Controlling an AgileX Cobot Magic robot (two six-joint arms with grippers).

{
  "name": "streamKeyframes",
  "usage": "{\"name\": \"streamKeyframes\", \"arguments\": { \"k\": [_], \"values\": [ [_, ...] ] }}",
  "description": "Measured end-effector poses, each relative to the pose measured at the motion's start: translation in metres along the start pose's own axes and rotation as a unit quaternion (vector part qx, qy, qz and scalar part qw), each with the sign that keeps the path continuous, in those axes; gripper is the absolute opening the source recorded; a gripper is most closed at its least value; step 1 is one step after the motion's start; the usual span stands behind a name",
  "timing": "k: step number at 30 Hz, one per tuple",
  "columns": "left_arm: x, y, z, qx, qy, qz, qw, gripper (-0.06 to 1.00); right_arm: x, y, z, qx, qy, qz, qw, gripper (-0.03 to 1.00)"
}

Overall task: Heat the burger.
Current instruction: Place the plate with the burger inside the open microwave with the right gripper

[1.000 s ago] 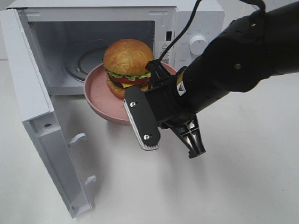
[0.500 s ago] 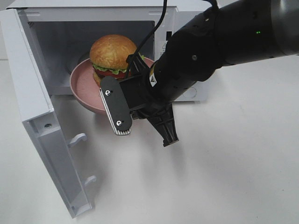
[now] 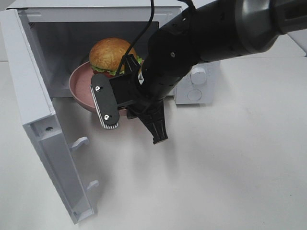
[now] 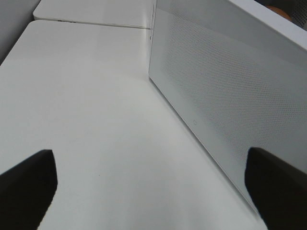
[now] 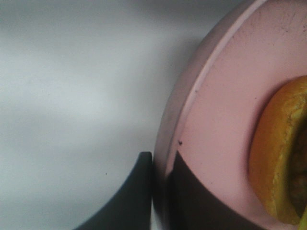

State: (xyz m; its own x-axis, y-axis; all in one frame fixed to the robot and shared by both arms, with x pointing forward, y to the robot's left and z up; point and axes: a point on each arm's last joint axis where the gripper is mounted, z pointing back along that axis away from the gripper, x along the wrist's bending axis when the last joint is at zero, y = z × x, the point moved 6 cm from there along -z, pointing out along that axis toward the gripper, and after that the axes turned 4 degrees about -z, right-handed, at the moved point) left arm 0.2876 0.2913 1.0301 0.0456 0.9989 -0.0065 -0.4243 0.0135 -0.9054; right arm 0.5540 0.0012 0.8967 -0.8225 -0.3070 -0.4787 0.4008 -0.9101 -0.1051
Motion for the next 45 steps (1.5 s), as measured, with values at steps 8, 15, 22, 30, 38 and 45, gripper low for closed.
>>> {"name": "streamKeyframes", "arguments": {
  "k": [8, 15, 22, 30, 38, 45],
  "values": [
    [0.000, 0.000, 0.000, 0.000, 0.000, 0.000, 1.000, 0.99, -0.019, -0.004, -0.010, 0.010, 0.009, -0.025, 1.000, 0.04],
    [0.000, 0.000, 0.000, 0.000, 0.000, 0.000, 1.000, 0.99, -0.035, -0.006, -0.018, 0.028, 0.010, -0.050, 0.998, 0.04],
    [0.000, 0.000, 0.000, 0.000, 0.000, 0.000, 1.000, 0.99, -0.050, -0.011, -0.032, 0.034, 0.012, -0.071, 0.997, 0.04],
    [0.000, 0.000, 0.000, 0.000, 0.000, 0.000, 1.000, 0.99, -0.064, -0.017, -0.041, 0.030, 0.025, -0.080, 0.996, 0.04],
    [0.000, 0.000, 0.000, 0.000, 0.000, 0.000, 1.000, 0.99, -0.079, -0.018, -0.050, 0.040, 0.044, -0.085, 0.995, 0.04],
    [0.000, 0.000, 0.000, 0.000, 0.000, 0.000, 1.000, 0.99, -0.089, -0.017, -0.055, 0.039, 0.056, -0.092, 0.993, 0.04]
  ]
}}
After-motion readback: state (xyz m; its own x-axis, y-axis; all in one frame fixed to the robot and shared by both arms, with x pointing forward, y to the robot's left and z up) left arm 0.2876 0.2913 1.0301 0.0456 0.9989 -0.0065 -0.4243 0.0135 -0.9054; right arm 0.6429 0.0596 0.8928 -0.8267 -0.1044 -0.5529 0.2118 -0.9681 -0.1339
